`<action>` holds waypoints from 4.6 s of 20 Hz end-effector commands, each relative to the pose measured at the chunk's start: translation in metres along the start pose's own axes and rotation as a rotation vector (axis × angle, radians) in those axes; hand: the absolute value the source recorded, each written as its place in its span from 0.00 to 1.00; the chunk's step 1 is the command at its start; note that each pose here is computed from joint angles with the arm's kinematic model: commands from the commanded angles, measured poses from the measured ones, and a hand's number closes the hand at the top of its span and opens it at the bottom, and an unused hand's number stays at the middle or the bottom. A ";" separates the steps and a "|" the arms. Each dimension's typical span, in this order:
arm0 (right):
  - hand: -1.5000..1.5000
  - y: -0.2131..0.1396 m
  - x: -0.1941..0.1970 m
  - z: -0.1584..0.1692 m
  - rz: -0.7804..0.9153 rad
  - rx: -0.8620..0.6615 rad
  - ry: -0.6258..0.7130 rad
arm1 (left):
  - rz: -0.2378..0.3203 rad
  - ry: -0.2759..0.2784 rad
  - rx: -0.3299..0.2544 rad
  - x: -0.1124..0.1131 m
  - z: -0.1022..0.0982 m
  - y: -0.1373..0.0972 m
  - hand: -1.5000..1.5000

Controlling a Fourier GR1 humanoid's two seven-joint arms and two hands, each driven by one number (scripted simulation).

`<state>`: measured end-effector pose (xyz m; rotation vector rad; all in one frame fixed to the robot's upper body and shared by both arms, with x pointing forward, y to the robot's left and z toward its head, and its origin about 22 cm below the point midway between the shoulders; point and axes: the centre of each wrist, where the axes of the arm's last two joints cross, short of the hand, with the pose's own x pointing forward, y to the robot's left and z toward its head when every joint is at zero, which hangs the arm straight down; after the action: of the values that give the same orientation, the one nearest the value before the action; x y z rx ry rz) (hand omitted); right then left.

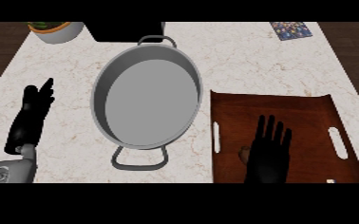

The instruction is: Pick the sweet potato from the tray and place it in the pot

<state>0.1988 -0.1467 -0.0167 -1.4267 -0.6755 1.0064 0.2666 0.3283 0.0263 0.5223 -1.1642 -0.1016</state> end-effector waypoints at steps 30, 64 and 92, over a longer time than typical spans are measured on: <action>1.00 -0.102 -0.089 -0.099 -0.233 -0.102 -0.556 | -0.001 0.009 0.000 0.009 -0.003 0.014 0.50; 1.00 -0.303 0.081 0.003 -0.682 -0.191 -0.878 | -0.019 0.004 -0.015 0.008 0.001 -0.002 0.50; 0.00 -0.223 0.133 -0.080 -1.414 0.009 -0.701 | -0.007 -0.003 -0.012 -0.002 0.012 -0.005 0.50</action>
<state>0.3527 -0.0177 0.1756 -0.2595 -1.7626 0.4439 0.2682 0.3203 0.0299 0.5098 -1.1668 -0.1202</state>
